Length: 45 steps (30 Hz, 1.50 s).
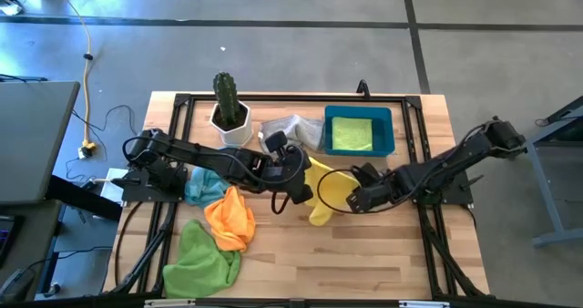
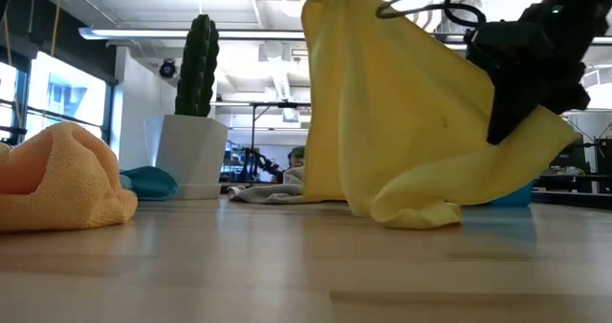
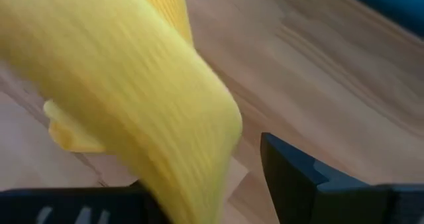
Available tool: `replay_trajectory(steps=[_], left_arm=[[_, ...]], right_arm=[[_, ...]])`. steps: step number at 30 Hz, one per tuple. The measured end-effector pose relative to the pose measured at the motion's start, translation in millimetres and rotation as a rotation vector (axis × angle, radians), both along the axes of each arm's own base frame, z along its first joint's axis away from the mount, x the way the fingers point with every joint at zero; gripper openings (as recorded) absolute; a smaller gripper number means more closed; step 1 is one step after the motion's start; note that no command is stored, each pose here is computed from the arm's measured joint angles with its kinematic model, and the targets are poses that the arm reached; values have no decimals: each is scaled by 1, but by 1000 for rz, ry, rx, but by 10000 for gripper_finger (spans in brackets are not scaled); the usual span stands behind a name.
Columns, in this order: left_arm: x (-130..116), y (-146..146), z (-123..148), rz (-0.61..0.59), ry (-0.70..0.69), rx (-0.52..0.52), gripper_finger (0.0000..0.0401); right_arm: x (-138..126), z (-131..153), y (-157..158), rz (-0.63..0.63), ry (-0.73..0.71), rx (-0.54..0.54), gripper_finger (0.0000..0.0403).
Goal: Fold microfiber towels
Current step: Fold the yellow microfiber cloth
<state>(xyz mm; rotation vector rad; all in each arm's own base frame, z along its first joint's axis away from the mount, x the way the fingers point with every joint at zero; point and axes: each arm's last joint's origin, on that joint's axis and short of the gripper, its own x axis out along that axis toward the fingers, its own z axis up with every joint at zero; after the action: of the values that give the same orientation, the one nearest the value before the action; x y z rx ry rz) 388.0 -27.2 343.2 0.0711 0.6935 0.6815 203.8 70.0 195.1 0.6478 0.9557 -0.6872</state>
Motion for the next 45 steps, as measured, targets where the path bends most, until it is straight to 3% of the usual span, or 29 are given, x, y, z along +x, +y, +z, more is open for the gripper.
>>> replay_trajectory(steps=[8, 17, 21, 27, 40, 45], left_arm=[[0, 4, 0, 17, -2, 6, 0], [1, 6, 0, 23, -2, 7, 0], [1, 6, 0, 21, -1, 7, 0], [1, 5, -1, -26, 16, -19, 0], [2, 0, -2, -96, 49, -25, 1], [2, -3, -2, -129, 59, -37, 1]], right_arm=[[-9, -2, 10, -20, 25, 18, 133], [-8, 0, 11, -46, -40, -90, 116], [-4, 2, 7, -44, -97, -176, 142], [8, 3, -5, -19, -111, -220, 206], [37, -17, -32, 173, 18, -267, 209], [41, -17, -41, 359, 60, -269, 209]])
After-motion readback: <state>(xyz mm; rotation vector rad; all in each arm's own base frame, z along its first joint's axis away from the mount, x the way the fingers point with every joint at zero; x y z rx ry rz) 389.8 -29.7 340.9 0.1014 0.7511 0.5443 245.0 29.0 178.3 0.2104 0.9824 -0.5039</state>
